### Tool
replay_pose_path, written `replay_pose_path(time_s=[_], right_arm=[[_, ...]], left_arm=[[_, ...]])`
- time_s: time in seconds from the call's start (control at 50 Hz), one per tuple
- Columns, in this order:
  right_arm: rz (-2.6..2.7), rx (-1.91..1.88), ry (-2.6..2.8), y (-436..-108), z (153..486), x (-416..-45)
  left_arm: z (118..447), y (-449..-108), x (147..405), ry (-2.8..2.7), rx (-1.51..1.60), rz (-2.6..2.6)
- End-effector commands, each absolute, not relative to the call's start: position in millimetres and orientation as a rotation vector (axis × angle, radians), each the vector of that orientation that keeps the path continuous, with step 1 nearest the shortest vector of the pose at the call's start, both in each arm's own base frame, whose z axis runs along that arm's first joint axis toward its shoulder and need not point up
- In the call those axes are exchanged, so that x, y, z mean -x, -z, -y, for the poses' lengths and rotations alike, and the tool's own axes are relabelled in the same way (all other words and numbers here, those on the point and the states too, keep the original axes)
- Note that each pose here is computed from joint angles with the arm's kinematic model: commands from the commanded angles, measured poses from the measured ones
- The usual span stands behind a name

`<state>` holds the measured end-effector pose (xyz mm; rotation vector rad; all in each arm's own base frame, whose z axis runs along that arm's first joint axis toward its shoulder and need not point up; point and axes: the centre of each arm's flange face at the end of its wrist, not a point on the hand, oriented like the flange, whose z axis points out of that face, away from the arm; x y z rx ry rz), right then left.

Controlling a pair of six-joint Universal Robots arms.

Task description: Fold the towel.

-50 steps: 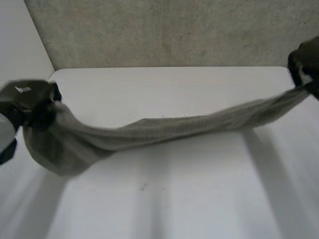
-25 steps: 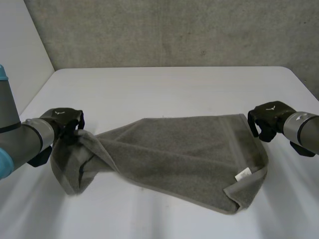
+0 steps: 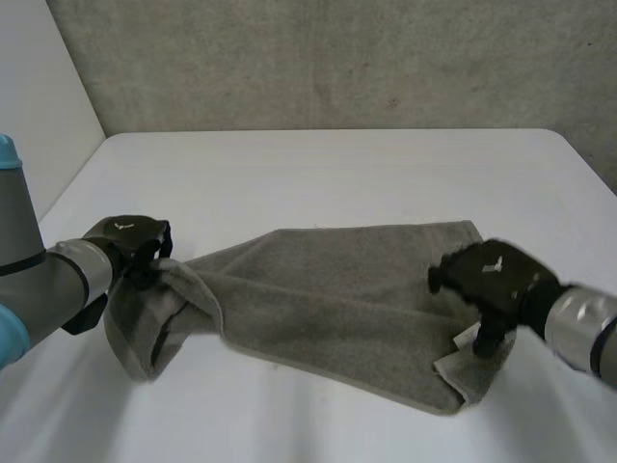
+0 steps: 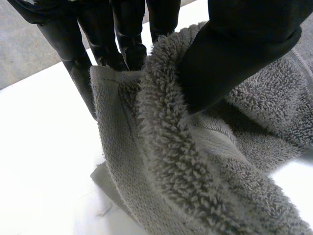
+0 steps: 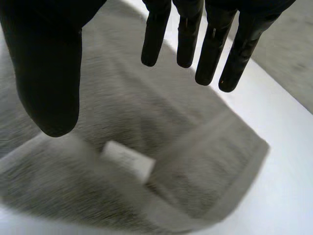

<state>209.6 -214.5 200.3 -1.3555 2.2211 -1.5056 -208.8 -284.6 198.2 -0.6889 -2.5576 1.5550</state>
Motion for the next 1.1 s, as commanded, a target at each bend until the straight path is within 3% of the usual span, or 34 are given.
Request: replay_pose_path(time_s=[0.02,0.46,1.1], right_arm=[[-2.110,1.640,1.432,-178,186,-209],[-1.913,1.915,1.400,-143,177,-212],[-1.962,1.911,1.504,-135,193,-199]], left_arm=[[283,-194,209,-1.552,0.674,2.557],[276,-190,206,-1.530,0.654,2.567],[274,-187,206,-1.519,0.655,2.573]])
